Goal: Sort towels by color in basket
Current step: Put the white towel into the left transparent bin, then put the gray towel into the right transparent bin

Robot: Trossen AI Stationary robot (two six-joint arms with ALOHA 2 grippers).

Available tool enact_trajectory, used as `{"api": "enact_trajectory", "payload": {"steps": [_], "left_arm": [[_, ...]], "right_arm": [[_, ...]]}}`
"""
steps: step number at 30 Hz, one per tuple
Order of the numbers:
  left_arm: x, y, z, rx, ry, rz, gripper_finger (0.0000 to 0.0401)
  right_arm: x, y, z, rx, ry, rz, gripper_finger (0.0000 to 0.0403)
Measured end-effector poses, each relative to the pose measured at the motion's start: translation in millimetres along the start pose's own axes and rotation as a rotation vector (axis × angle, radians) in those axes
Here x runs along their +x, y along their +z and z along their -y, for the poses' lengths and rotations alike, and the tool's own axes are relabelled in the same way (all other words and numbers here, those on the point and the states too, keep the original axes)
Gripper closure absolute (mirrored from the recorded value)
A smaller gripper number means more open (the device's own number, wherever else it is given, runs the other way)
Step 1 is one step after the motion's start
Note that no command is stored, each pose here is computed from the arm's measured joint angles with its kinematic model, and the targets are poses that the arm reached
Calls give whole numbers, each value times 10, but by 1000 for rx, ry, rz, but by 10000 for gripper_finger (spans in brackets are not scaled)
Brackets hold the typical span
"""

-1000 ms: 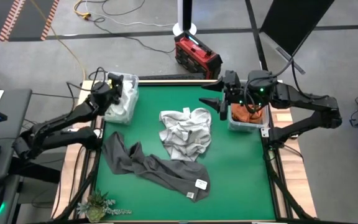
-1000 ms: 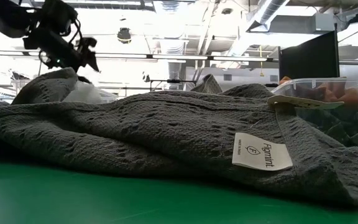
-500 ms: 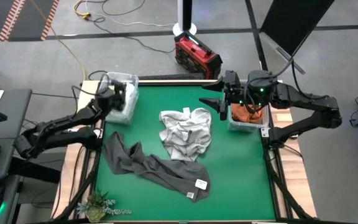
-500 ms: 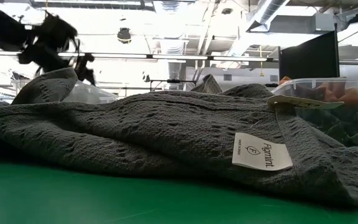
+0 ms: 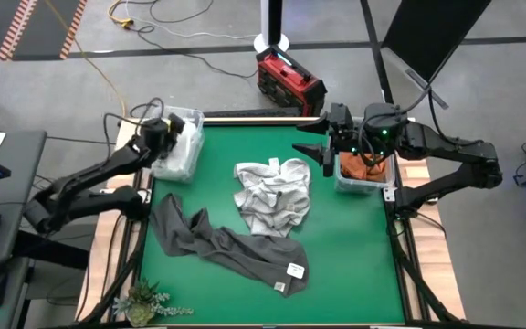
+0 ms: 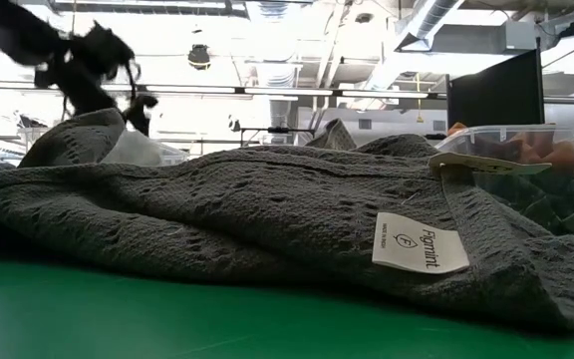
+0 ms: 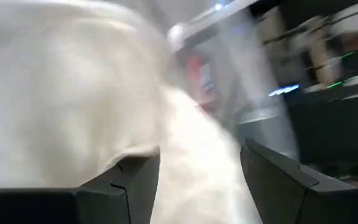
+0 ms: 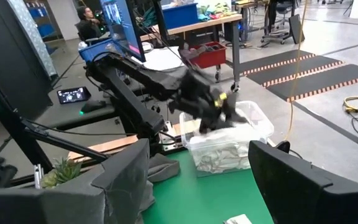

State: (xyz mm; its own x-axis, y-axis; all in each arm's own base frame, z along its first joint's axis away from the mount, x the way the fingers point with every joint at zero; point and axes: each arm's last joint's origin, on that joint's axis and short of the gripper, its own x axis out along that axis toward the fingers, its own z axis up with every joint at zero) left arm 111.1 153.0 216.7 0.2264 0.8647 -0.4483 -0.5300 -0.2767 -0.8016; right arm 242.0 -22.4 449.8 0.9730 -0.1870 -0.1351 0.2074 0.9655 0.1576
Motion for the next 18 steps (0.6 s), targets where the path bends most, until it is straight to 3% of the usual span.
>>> {"api": "enact_trajectory", "payload": {"steps": [4, 6, 8, 10, 12, 18], "left_arm": [[179, -14, -205, 11, 85, -156, 187], [203, 7, -163, 4, 38, -215, 187], [162, 48, 1, 13, -78, -226, 187], [42, 135, 255, 24, -219, -186, 187], [-110, 238, 464, 76, -285, -99, 187], [-607, 540, 957, 328, -303, 107, 187]], "right_arm": [[0, 1, 1, -7, 2, 0, 100], [0, 1, 1, -10, 2, 0, 100], [0, 1, 0, -10, 2, 0, 100], [0, 0, -1, -7, 3, 0, 100], [0, 0, -2, -7, 4, 0, 100], [1, 5, 6, -31, 3, 3, 100]]}}
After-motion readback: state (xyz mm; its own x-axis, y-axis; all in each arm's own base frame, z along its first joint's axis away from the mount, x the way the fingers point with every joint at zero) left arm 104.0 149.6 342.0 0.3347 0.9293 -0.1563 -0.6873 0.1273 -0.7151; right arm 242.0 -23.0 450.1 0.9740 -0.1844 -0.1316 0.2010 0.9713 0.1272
